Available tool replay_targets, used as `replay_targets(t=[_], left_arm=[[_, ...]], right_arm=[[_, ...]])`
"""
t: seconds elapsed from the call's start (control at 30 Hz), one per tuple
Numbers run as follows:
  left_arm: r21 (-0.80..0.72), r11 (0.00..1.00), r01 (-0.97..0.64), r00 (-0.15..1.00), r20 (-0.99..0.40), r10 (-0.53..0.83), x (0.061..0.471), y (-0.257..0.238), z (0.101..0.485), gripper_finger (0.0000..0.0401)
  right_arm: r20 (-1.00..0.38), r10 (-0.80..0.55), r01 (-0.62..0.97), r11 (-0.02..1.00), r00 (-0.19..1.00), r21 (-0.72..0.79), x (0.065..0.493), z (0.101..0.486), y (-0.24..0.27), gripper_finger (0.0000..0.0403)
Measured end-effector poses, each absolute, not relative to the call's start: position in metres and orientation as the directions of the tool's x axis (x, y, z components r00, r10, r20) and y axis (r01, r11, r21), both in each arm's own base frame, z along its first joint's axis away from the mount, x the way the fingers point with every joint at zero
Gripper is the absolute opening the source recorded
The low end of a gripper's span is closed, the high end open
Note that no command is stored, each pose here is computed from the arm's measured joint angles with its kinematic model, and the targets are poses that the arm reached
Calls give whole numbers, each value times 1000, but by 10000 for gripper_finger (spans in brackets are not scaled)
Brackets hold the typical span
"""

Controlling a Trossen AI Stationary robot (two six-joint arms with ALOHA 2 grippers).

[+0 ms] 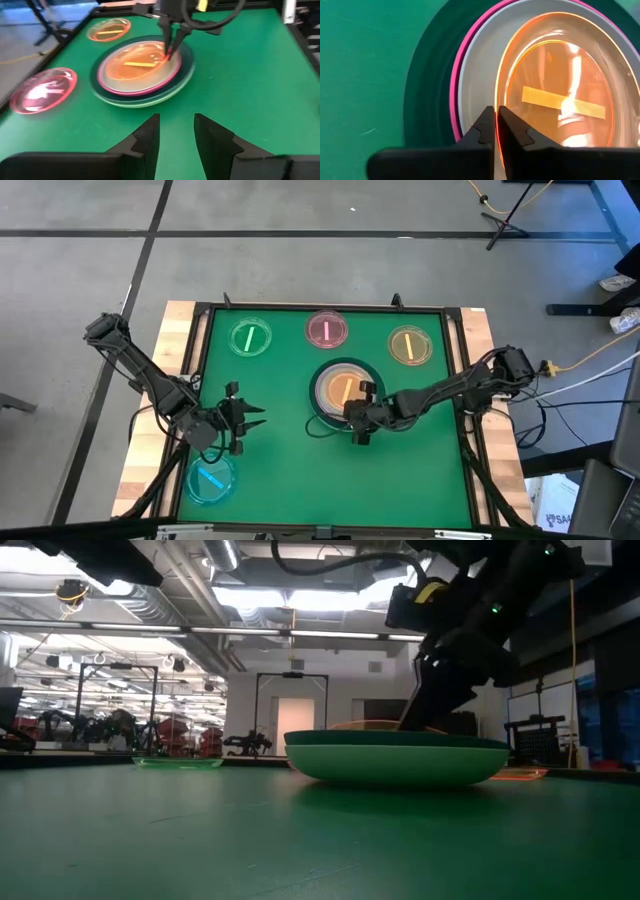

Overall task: Stack plastic plates
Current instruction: Stack the bottom orange plate on top of the light blue plate, then stack the orange plate on top of the other orange plate

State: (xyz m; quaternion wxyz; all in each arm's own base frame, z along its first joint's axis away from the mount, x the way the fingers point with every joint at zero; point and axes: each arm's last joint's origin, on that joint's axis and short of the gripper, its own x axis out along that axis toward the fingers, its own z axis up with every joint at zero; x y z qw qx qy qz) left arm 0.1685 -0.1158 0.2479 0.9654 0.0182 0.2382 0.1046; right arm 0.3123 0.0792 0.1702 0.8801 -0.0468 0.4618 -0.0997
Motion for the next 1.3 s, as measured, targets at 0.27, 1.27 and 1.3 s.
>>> replay_targets(t=[0.27,1.27,1.3], left_arm=[[27,988,-153,882,-446,149,171,-119,251,114],[-6,986,-165,881,-450,145,171,-119,251,114],[-7,986,-165,881,-450,145,171,-119,251,114]], right_arm=[[-799,-235,117,972,554,-204,314,173,79,115],[-747,-582,267,812,320,-518,248,239,52,133],[-750,-590,275,806,300,-524,247,239,49,133]])
